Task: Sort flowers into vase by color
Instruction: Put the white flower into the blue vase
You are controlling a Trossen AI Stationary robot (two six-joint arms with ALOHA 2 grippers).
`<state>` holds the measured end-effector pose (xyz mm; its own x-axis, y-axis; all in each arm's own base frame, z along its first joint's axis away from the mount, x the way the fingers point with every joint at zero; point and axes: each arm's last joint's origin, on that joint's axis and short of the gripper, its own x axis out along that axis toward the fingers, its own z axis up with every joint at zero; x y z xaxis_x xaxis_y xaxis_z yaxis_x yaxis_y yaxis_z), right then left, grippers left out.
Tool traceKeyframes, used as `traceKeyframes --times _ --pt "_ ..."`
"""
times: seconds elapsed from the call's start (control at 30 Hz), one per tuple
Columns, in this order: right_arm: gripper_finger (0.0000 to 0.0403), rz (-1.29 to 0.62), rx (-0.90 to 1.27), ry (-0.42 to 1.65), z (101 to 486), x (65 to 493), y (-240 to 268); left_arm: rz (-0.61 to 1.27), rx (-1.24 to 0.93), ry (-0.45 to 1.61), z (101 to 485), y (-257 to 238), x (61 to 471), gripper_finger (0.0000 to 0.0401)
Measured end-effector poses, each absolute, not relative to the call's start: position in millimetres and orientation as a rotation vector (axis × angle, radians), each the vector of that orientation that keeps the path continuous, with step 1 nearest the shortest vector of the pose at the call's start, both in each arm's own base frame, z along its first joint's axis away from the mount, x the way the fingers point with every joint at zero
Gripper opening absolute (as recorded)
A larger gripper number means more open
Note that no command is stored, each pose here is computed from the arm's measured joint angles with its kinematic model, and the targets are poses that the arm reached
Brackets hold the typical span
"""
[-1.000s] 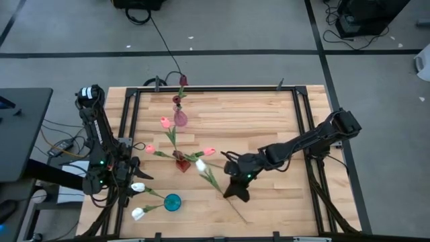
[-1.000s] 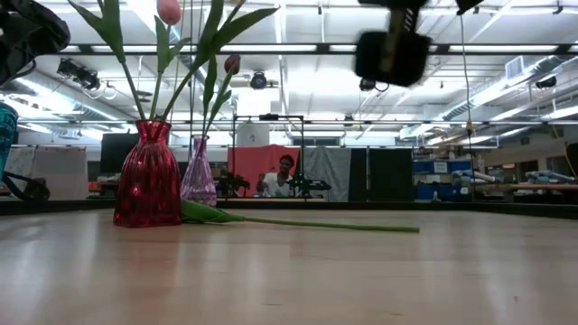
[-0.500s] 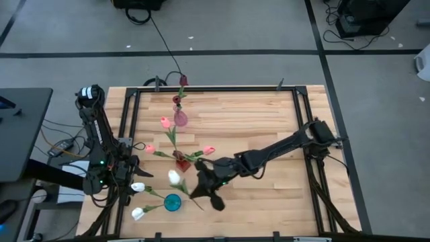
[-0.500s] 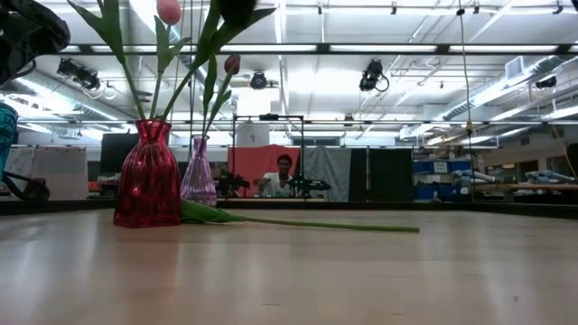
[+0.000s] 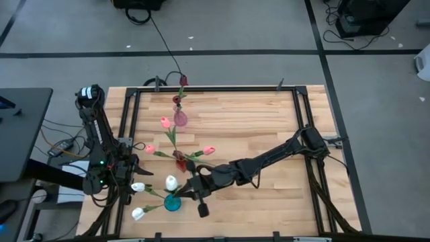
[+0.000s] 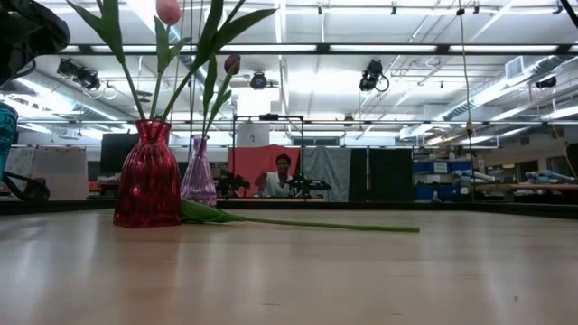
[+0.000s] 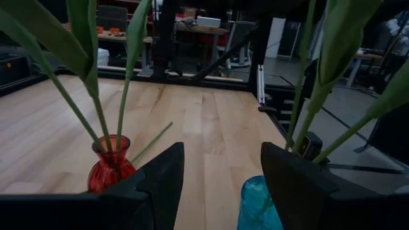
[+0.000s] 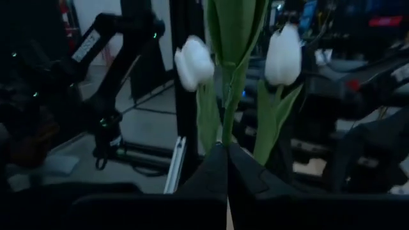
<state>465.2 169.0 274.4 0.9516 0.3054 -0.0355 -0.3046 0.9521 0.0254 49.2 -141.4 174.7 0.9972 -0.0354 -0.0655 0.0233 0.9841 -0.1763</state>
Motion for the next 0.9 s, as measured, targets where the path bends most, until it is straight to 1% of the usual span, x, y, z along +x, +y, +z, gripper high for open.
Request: traceKeyframes --times 0.3,0.43,0.57,0.8,0.9 --pt "0.0004 0.283 0.000 -0.009 277.7 466.9 165.5 -0.023 -0.178 0.065 174.9 -141.3 49.2 0.0214" --pt "0.0004 0.296 0.008 -0.041 262.5 474.4 167.9 -0.021 -0.178 0.064 174.9 -141.2 49.2 0.0214" --pt "0.0004 0.296 0.012 0.029 248.7 477.5 167.1 -0.022 -0.181 0.064 175.1 -141.2 49.2 0.0214" --pt "0.0004 0.277 0.006 0.061 247.9 477.0 165.4 -0.025 -0.181 0.066 175.0 -141.3 49.3 0.0214" --pt "0.0006 0.271 -0.003 0.110 243.5 477.5 162.5 -0.026 -0.180 0.067 174.9 -141.3 49.3 0.0214"
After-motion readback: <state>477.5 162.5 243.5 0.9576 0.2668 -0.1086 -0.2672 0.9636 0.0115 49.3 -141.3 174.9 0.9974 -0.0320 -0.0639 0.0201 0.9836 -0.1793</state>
